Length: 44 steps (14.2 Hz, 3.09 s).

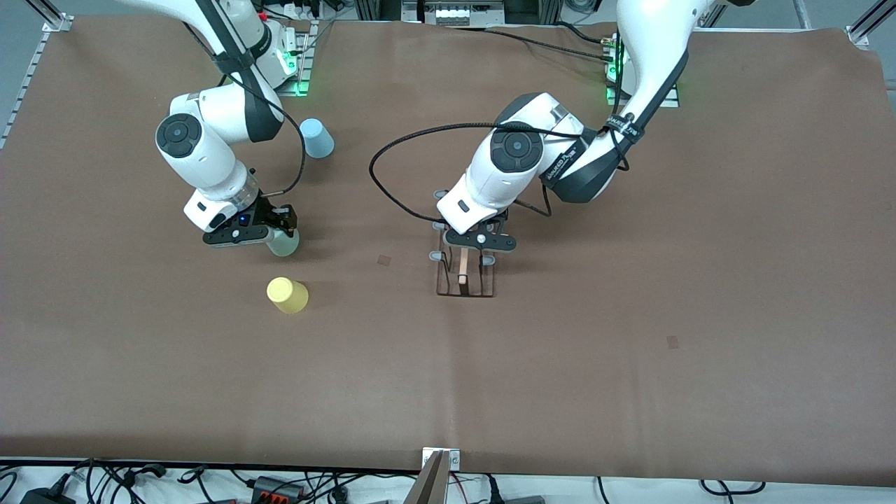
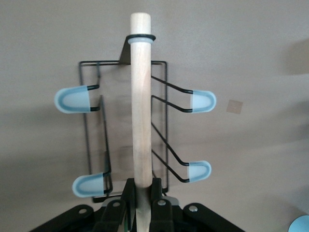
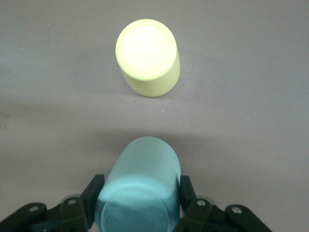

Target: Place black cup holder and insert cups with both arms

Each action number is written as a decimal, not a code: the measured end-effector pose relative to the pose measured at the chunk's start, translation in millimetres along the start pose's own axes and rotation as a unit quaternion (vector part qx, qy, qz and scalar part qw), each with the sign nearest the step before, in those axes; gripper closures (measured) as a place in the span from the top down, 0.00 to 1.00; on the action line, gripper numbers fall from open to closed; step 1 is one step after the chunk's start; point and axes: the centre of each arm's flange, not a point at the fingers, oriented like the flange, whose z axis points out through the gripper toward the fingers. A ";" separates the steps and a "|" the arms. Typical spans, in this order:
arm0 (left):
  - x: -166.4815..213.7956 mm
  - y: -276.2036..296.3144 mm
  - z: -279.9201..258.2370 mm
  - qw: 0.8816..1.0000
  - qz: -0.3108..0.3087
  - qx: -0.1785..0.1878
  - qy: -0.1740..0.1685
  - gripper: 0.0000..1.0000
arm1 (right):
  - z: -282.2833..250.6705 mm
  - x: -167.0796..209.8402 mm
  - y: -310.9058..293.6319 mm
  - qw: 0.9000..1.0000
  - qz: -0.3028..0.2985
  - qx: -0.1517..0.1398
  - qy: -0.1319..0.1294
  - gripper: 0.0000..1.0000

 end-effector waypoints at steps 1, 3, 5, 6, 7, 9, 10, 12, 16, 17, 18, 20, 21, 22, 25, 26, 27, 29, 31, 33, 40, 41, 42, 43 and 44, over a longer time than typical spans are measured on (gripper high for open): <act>1.5 0.2 2.0 1.000 -0.001 -0.003 0.003 0.16 | 0.0 0.0 0.1 1.000 -0.001 0.000 0.000 0.68; 2.6 0.0 5.0 1.000 -0.002 -0.005 0.003 0.16 | 0.0 0.0 0.2 1.000 -0.003 0.000 0.000 0.68; 2.9 -0.2 6.7 1.000 -0.003 -0.005 0.002 0.16 | 0.0 0.1 0.9 1.000 -0.003 0.000 0.000 0.68; 3.0 -0.1 7.3 1.000 -0.003 -0.005 0.002 0.17 | 0.0 0.2 1.5 1.000 -0.002 0.000 0.000 0.68; 3.4 0.1 7.0 1.000 -0.005 -0.006 0.003 0.22 | 0.0 0.3 2.1 1.000 -0.002 0.000 0.000 0.68; 6.7 -0.9 2.8 1.000 -0.005 -0.006 0.009 0.27 | 0.1 0.3 2.9 1.000 -0.002 0.000 0.000 0.68; 11.2 -4.9 -1.9 1.000 -0.004 0.000 0.017 0.34 | 0.6 0.2 3.1 1.000 -0.001 0.000 -0.001 0.68; 24.7 -26.5 -31.5 0.999 -0.010 0.025 0.029 0.53 | 1.8 -0.2 3.4 1.000 -0.001 -0.001 -0.003 0.68; 35.8 -111.1 -133.9 0.997 0.003 0.080 0.014 0.92 | -24.4 4.4 0.5 1.000 0.016 -0.001 -0.023 0.68; 37.6 -141.2 -152.2 0.996 0.007 0.094 -0.001 0.99 | -46.2 7.1 -6.7 0.999 0.033 -0.003 -0.034 0.68; 39.9 -174.0 -165.4 0.994 0.003 0.107 -0.020 1.00 | -72.6 8.9 -22.2 0.998 0.051 -0.003 -0.041 0.68; 48.3 -239.6 -183.4 0.991 -0.007 0.122 -0.045 1.00 | -125.0 7.4 -80.3 0.995 0.093 0.002 -0.042 0.68; 51.1 -270.1 -191.6 0.991 -0.005 0.123 -0.056 1.00 | -146.2 3.3 -118.9 0.992 0.117 0.007 -0.038 0.68; 50.4 -294.1 -199.4 0.990 -0.004 0.123 -0.067 1.00 | -159.0 -3.7 -158.4 0.989 0.145 0.015 -0.036 0.68; 32.7 -340.4 -235.3 0.986 -0.007 0.139 -0.089 1.00 | -160.2 -28.0 -263.2 0.974 0.217 0.042 -0.048 0.68; 24.3 -349.7 -252.2 0.986 0.005 0.140 -0.088 1.00 | -154.5 -32.5 -289.9 0.970 0.231 0.051 -0.051 0.68; 15.6 -357.1 -268.7 0.986 0.016 0.142 -0.086 1.00 | -145.6 -35.1 -308.7 0.968 0.239 0.058 -0.053 0.68; -0.1 -369.8 -299.2 0.986 0.036 0.143 -0.073 1.00 | -118.9 -36.7 -327.1 0.964 0.250 0.066 -0.060 0.68; -13.9 -384.3 -318.6 0.986 0.052 0.142 -0.067 1.00 | -95.8 -34.1 -332.9 0.963 0.254 0.068 -0.058 0.68; -17.4 -409.7 -316.5 0.988 0.050 0.129 -0.061 1.00 | -86.5 -31.1 -333.9 0.965 0.250 0.065 -0.052 0.68; -33.6 -394.7 -313.5 0.990 0.067 0.120 0.007 1.00 | -75.1 -27.5 -338.6 0.966 0.244 0.073 -0.039 0.68; -33.1 -392.2 -315.5 0.990 0.068 0.120 0.010 1.00 | -72.7 -27.7 -338.9 0.967 0.240 0.070 -0.036 0.68; -32.2 -391.8 -317.0 0.991 0.066 0.120 0.012 1.00 | -69.6 -27.8 -339.2 0.968 0.238 0.068 -0.035 0.68; -31.4 -392.0 -318.2 0.991 0.065 0.119 0.015 1.00 | -65.9 -27.7 -339.3 0.969 0.237 0.067 -0.035 0.68; -30.2 -391.8 -320.0 0.991 0.062 0.119 0.020 1.00 | -62.5 -27.6 -339.3 0.969 0.237 0.067 -0.036 0.69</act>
